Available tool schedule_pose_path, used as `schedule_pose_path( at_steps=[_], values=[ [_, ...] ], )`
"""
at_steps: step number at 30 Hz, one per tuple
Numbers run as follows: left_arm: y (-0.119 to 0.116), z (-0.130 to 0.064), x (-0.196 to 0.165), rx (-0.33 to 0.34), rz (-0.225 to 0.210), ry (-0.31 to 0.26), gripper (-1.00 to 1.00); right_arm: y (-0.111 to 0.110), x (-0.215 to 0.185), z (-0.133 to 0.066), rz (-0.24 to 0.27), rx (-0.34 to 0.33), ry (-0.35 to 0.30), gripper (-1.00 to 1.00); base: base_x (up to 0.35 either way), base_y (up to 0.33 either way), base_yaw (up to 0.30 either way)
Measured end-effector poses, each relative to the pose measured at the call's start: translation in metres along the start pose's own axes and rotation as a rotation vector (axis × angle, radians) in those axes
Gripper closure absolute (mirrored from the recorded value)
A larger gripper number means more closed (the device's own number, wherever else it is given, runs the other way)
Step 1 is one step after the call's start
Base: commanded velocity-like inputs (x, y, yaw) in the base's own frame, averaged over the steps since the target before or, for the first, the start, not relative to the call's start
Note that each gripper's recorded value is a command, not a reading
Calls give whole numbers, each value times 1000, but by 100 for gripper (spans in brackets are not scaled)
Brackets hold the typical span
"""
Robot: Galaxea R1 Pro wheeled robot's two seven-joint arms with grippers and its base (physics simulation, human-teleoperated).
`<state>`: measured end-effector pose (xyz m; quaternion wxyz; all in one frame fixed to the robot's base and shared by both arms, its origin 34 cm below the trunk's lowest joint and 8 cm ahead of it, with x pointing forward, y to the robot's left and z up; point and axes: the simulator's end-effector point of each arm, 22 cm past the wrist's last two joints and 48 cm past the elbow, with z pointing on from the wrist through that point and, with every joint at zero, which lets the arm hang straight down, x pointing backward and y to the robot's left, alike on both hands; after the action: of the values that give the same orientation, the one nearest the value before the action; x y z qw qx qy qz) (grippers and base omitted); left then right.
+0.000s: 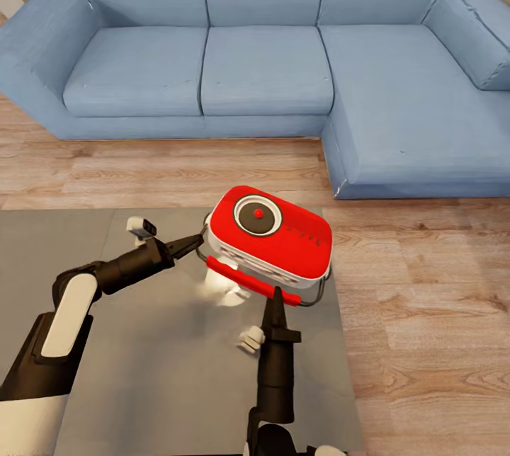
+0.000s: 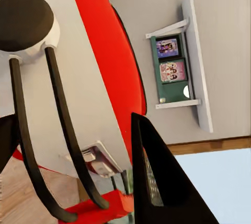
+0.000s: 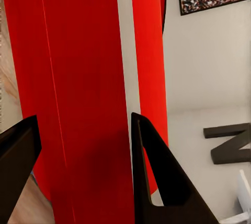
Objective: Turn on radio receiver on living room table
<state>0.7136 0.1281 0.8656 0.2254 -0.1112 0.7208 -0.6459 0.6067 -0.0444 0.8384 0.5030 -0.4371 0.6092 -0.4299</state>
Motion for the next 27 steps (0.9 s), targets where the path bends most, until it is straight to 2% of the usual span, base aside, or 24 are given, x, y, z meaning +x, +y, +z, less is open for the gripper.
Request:
schedule_pose_path(
  at_steps=[3, 5, 9, 13, 18, 22, 27],
  values=[
    [-5, 3, -5, 17, 3, -7, 100, -3, -4, 0, 14, 2, 4, 100, 0, 0, 0],
    [-8, 6, -6, 13, 30, 3, 100, -7, -7, -2, 10, 9, -3, 100, 0, 0, 0],
    [-5, 5, -4, -5, 40, 11, 100, -7, -7, -1, 27, 3, 1, 100, 0, 0, 0],
    [0, -1, -4, -30, 57, 25, 100, -9, -8, -3, -8, 23, -6, 100, 0, 0, 0],
    [7, -8, -4, -65, 84, 43, 100, -6, -7, -3, -15, 16, -7, 100, 0, 0, 0],
    [14, -16, -5, -103, 117, 62, 100, -1, -5, -3, -18, 1, -3, 100, 0, 0, 0],
    [6, -23, -8, -74, 116, 67, 100, 27, 3, -6, 16, -95, 24, 100, 0, 0, 0]
  ],
)
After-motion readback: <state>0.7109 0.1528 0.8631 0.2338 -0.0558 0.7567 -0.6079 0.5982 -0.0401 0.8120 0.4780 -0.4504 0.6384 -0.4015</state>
